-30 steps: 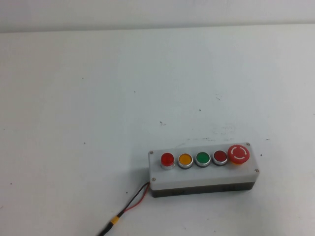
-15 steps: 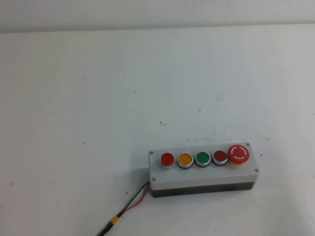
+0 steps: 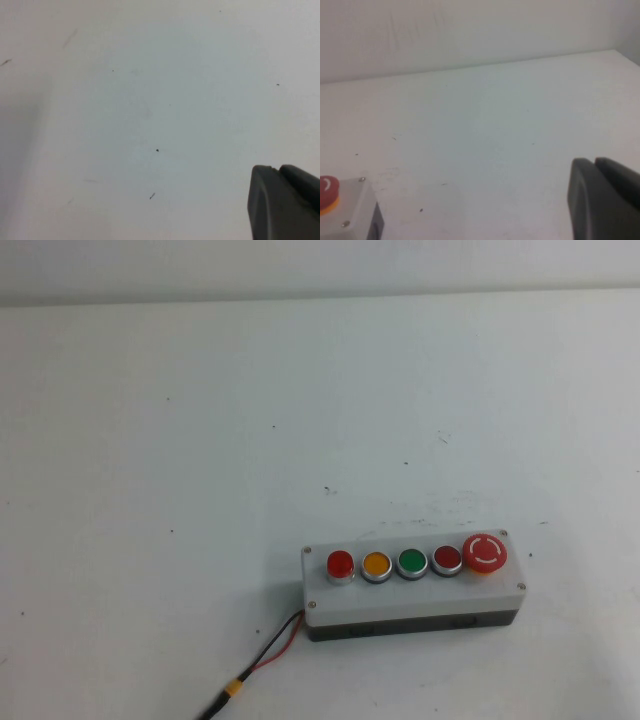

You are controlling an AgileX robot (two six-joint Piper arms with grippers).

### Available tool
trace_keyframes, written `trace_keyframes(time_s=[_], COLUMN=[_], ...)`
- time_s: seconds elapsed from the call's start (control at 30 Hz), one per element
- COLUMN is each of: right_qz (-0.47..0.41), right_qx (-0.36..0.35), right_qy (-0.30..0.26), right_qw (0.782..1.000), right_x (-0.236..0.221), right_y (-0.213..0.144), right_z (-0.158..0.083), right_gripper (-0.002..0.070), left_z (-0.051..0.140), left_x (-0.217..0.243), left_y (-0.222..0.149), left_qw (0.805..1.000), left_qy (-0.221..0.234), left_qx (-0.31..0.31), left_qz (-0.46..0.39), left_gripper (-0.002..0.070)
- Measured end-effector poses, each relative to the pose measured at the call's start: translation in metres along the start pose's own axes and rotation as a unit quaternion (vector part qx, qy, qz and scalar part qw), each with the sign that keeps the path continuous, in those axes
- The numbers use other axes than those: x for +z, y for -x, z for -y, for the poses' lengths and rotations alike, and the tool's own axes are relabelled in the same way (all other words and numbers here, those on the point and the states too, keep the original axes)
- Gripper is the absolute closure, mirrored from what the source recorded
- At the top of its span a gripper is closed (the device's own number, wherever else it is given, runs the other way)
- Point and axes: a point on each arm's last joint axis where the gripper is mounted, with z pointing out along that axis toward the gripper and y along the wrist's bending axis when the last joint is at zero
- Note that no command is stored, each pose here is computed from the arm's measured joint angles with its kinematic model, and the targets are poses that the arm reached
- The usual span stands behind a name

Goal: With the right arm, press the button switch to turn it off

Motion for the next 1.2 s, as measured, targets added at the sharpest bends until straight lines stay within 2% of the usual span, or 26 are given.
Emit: trace_keyframes(time_s=[0.33, 0.6, 0.93, 1.2], right_qz=[-0.035, -0.087, -0.088, -0.089], right_qx=[-0.027, -0.084, -0.048, -0.048], right_qy=[-0.001, 0.025, 0.022, 0.022], right_qw=[0.999, 0.992, 0.995, 0.995], right_x=[0.000, -0.001, -0.002, -0.002], right_y=[-0.006, -0.016, -0.016, -0.016], right_z=[0.000, -0.003, -0.003, -0.003], right_gripper=[0.0692, 0.0692, 0.0692, 0.0692], left_z=[0.000, 0.000, 0.000, 0.000], left_x=[0.000, 0.000, 0.000, 0.000], left_y=[0.000, 0.000, 0.000, 0.000], left_qw=[1.000, 1.000, 1.000, 1.000], left_qy=[0.000, 0.000, 0.000, 0.000], left_qx=[0.000, 0.000, 0.000, 0.000], left_qz=[0.000, 0.000, 0.000, 0.000], left_gripper=[0.0677, 0.0677, 0.0677, 0.0677])
